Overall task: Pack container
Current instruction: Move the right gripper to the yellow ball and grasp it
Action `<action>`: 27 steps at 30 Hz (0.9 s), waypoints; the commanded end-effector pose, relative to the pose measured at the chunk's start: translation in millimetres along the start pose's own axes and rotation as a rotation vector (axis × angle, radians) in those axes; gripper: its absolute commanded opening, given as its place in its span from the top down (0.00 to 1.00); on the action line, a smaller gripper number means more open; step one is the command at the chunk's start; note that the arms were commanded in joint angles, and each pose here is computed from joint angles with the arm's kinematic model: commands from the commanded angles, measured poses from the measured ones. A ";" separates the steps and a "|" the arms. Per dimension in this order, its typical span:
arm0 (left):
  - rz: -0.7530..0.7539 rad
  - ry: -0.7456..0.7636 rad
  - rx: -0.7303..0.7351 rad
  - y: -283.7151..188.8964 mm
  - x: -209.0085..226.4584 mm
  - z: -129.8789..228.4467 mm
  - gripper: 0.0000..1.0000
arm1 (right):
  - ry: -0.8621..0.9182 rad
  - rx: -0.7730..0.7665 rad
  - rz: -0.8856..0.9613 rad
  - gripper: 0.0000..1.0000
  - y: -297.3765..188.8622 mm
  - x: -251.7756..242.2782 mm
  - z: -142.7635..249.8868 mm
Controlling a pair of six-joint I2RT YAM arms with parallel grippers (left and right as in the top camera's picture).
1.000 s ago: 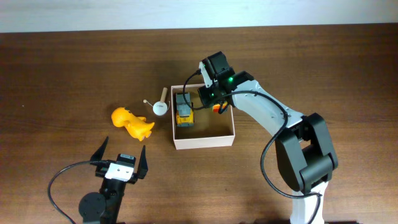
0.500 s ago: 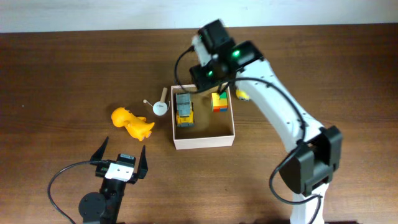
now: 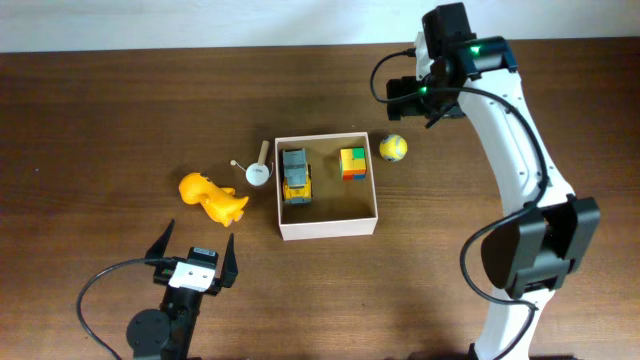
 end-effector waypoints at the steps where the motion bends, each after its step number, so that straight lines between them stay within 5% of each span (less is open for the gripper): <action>1: -0.004 0.011 0.003 -0.2 0.0 1.7 0.01 | 0.015 0.075 0.020 0.10 36.2 -5.3 4.8; 27: -0.004 0.011 0.003 -0.2 0.0 1.7 0.01 | 0.042 0.279 0.066 0.14 144.6 -18.0 27.3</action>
Point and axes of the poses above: each gripper's point midway between its finger pads, its own y axis out along the fingers, its own x axis along the line the jaws close on, z = x × y, the point moved 9 cm from there along -y, back along the fingers, and after that the axes turned 5 degrees about y, right-handed, at the moved point
